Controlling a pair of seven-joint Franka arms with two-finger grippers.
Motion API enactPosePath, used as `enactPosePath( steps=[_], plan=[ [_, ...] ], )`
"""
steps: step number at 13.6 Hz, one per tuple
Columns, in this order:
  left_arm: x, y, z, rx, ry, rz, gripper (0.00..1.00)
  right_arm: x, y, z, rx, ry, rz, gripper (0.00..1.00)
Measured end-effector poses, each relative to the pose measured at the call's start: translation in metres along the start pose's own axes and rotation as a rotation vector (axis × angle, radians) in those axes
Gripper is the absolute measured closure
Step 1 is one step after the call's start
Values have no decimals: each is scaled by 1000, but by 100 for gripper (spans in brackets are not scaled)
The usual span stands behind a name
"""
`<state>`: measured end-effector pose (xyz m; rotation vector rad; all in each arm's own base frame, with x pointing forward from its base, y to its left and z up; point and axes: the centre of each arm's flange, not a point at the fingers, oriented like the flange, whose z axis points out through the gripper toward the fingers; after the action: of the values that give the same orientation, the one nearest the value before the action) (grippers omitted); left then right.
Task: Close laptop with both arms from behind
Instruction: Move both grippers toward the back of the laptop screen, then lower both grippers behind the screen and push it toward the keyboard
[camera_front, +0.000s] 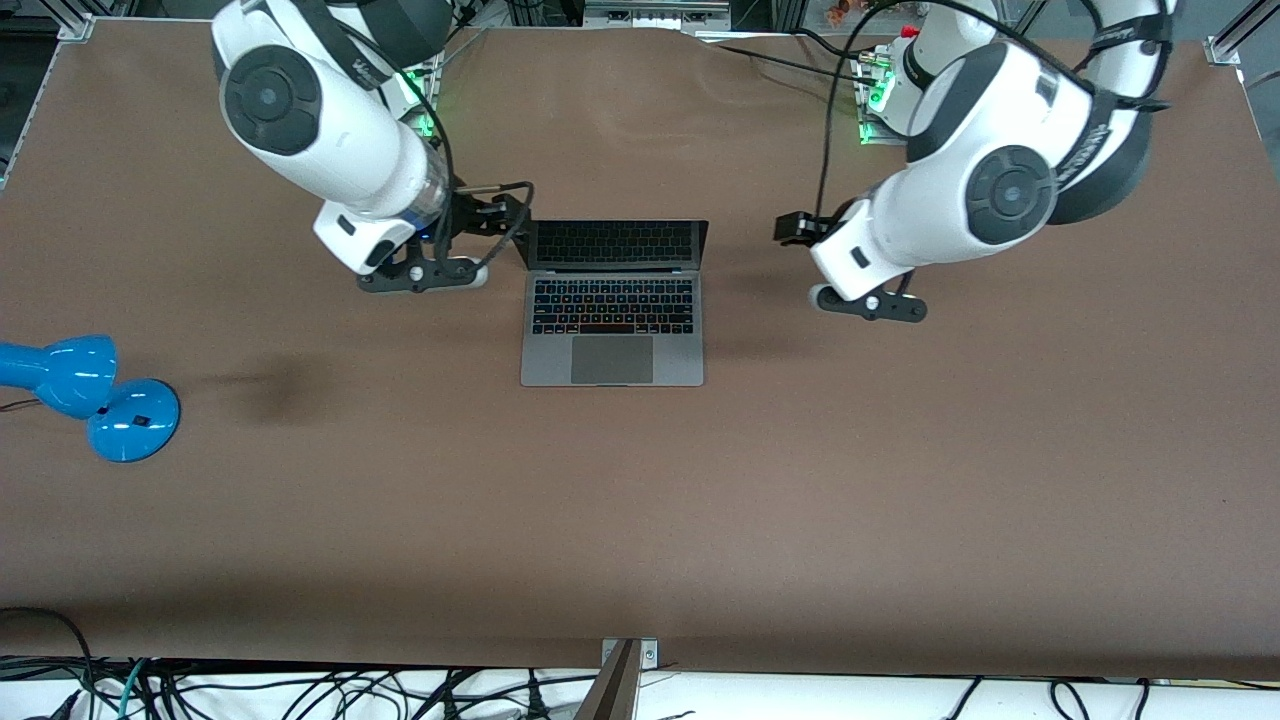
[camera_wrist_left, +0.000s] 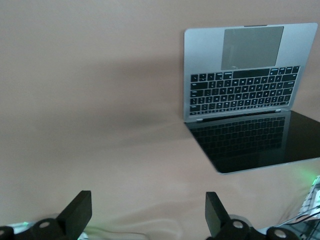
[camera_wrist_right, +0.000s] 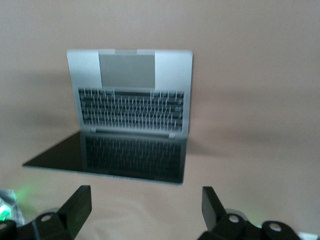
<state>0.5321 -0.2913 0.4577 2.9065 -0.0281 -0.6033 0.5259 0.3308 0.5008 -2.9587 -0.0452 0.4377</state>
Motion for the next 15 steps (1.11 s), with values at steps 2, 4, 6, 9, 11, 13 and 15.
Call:
enactPosePath(
  steps=[2,4,6,9,11,13,15],
  plan=[
    [-7,32,19,-1,-11,-38,2,-2,-10,27,-7,-104,-5,29],
    [-15,58,35,5,-26,-37,21,-4,-21,57,-37,-184,-13,50],
    [-23,78,46,9,-20,-90,27,-2,-27,80,-62,-233,-16,73],
    [-35,107,62,-2,-19,-155,63,-4,-25,97,-82,-313,-12,93],
    [-34,113,74,-4,-44,-174,83,-7,-19,107,-93,-405,-2,97],
    [-30,114,87,6,-65,-183,99,-5,-10,121,-113,-478,11,99],
    [-28,116,101,20,-87,-189,99,-1,-4,135,-127,-527,20,99]
  ],
)
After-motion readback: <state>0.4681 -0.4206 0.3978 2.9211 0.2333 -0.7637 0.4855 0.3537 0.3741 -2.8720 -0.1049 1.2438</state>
